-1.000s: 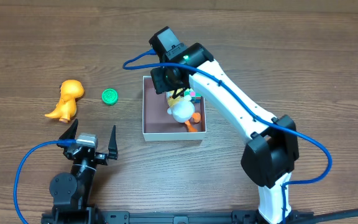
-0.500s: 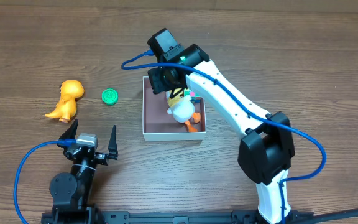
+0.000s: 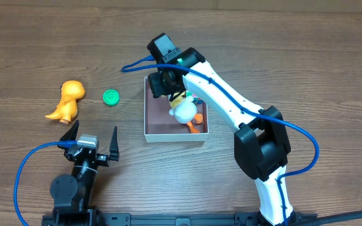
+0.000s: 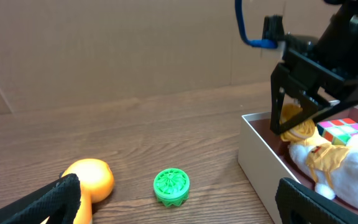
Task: Pack container
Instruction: 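Carry the yellow lattice ball over the box and release it inside, then withdraw the right arm up and to the right of the box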
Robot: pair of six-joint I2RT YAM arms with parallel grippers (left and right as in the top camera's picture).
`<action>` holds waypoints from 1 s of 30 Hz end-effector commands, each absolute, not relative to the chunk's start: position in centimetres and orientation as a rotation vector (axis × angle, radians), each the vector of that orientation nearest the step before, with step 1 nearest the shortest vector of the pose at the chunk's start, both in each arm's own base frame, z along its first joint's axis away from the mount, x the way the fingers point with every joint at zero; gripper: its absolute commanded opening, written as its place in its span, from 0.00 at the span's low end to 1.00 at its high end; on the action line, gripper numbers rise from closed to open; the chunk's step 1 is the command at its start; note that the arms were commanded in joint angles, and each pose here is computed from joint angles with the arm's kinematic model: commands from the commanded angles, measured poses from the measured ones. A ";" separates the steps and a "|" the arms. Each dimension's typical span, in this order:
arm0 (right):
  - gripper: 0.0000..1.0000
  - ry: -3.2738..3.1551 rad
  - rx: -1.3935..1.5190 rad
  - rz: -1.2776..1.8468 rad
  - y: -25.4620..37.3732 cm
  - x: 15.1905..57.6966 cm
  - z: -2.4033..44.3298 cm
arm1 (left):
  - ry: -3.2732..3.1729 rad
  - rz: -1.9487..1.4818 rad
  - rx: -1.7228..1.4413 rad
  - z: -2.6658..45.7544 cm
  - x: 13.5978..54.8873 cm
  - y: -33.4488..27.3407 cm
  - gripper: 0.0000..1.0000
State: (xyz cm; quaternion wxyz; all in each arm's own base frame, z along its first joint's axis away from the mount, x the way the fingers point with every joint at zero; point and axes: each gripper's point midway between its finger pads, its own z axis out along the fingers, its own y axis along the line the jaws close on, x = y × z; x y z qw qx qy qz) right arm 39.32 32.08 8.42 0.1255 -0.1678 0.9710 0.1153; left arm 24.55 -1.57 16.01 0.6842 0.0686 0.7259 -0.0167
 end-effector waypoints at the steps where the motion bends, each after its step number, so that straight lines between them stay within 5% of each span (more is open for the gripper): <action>1: 0.58 2.858 -0.493 0.329 32.2 39.2 6.8 | 1.621 -0.021 0.153 16.1 24.5 -1.3 1.00; 18: 0.66 2.833 -0.470 0.342 32.0 40.3 8.5 | 1.621 -0.021 0.153 16.1 24.5 -1.3 1.00; 25: 0.71 2.733 -0.357 0.369 30.0 43.9 16.3 | 1.621 -0.022 0.153 16.1 24.5 -1.3 1.00; 30: 0.89 2.628 -0.225 0.303 25.7 46.1 23.4 | 1.621 -0.021 0.153 16.1 24.5 -1.3 1.00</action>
